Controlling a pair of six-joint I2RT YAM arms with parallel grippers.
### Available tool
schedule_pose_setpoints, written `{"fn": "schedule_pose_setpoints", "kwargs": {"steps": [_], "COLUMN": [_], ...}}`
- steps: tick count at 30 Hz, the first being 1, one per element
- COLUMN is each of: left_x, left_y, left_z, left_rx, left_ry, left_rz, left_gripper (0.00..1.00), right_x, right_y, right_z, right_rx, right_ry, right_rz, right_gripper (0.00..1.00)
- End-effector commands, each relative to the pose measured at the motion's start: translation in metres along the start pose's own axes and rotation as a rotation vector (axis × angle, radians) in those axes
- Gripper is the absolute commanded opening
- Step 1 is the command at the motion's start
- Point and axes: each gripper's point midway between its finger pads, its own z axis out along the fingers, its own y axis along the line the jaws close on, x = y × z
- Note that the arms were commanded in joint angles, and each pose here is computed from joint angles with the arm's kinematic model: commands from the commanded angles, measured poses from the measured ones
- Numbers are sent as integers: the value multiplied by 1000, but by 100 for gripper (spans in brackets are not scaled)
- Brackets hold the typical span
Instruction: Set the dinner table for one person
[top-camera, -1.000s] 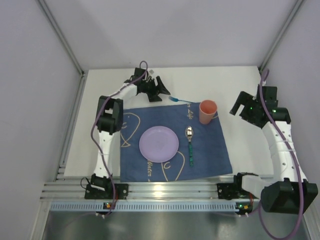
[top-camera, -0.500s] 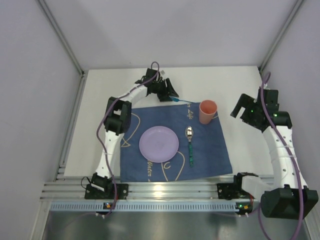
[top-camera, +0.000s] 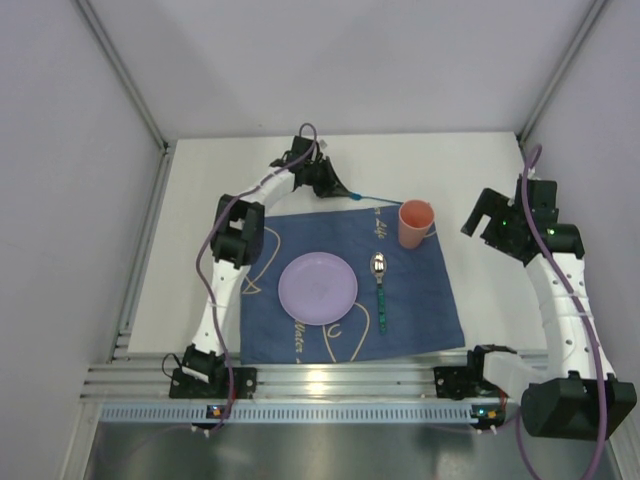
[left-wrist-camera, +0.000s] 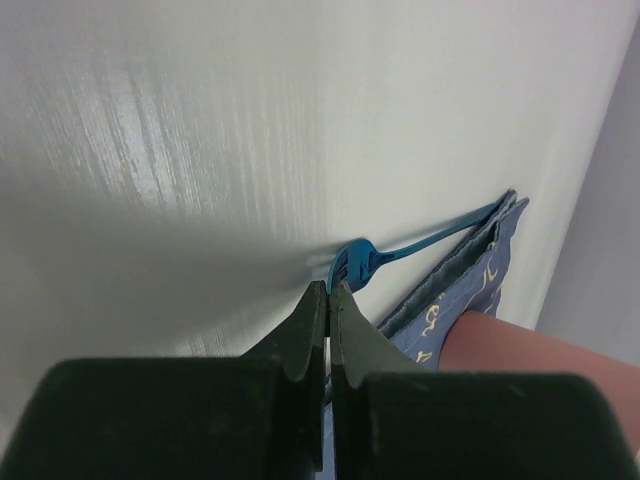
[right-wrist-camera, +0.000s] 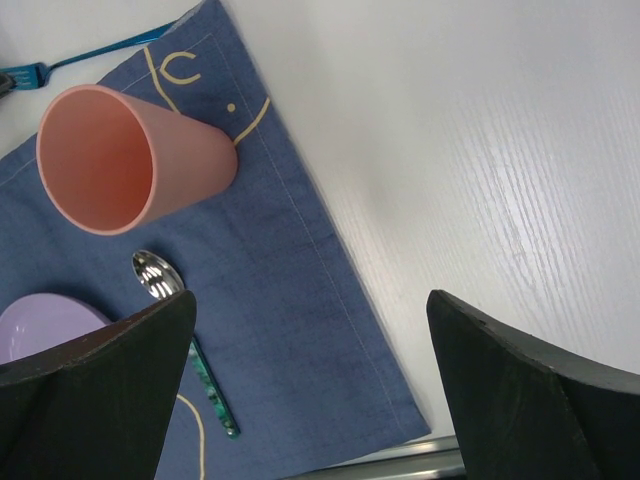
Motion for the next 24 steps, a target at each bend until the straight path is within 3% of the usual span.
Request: {"fn": "schedule_pose_setpoints", "kwargs": {"steps": [1,6,12,18,24], "left_x": [2,-51,-98,-76,-7], "left_y": [48,3,-34,-55,-59], "left_z": [13,-36,-141,-217,-255], "left_rx": [-120,-34,-131,-224,-110], "left_ry": [0,-122,-304,-307,-174], "left_rz": [-54,30,200,411,539], "left_gripper": [0,0,0,0,0], "right_x": [0,-2,-7,-24,-33], "right_y": [-6,-4,6,32,144], "right_z": [-7,-8,-9,-12,-46], "right_rx": [7,3,-46,-165,-659], "right_ry": [-18,-27,-41,-73,-48], "right_rz": [5,14,25,-13,-209], "right_gripper": [100,100,100,100,100]}}
